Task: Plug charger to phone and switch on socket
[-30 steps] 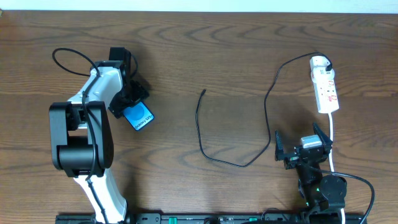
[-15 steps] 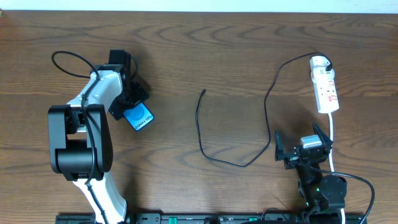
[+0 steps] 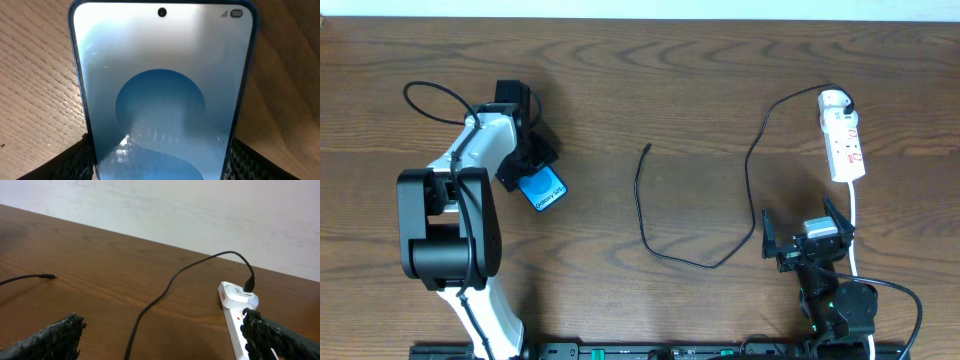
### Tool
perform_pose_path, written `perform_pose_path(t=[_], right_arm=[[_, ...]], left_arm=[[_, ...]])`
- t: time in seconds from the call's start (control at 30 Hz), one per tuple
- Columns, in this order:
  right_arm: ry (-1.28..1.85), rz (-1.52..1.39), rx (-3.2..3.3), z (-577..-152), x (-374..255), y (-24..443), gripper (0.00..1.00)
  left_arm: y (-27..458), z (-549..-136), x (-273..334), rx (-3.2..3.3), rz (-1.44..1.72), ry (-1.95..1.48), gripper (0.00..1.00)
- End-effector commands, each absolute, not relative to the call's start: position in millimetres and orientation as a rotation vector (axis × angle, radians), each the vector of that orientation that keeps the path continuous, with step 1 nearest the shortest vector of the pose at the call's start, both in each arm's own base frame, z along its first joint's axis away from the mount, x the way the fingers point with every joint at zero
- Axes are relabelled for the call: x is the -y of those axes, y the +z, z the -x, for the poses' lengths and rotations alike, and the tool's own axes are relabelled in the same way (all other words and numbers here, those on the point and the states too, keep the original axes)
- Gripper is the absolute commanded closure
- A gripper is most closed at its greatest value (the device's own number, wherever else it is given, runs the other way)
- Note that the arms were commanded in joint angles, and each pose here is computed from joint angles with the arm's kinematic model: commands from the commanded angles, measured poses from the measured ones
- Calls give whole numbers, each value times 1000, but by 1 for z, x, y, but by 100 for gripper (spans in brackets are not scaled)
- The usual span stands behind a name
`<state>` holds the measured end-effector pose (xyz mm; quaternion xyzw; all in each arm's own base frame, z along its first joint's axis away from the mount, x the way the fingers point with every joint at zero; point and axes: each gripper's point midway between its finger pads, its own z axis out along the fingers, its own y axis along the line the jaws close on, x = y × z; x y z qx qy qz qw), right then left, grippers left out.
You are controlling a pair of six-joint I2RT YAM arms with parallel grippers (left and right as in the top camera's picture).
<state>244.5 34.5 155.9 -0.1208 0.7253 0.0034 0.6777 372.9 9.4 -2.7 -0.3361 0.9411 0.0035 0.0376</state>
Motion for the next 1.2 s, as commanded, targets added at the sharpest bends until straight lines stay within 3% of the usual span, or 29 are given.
perform_pose_path(t=[0.0,0.53,0.87,1.17], right_arm=[[10,258,-1632,-244,-33,155,1],[10,257,-1632,-244,-33,155,1],[10,258,-1632,-244,-33,155,1],[10,257,-1632,-244,-33,155,1]], left_arm=[[-7,-356,-10,-2965,1039,55,29],[85,-384,38,-2753,1156,-510,30],[117,-383,87,-2705,1317,-1026,30],[133,-379,107,-2638,1583,-1261,30]])
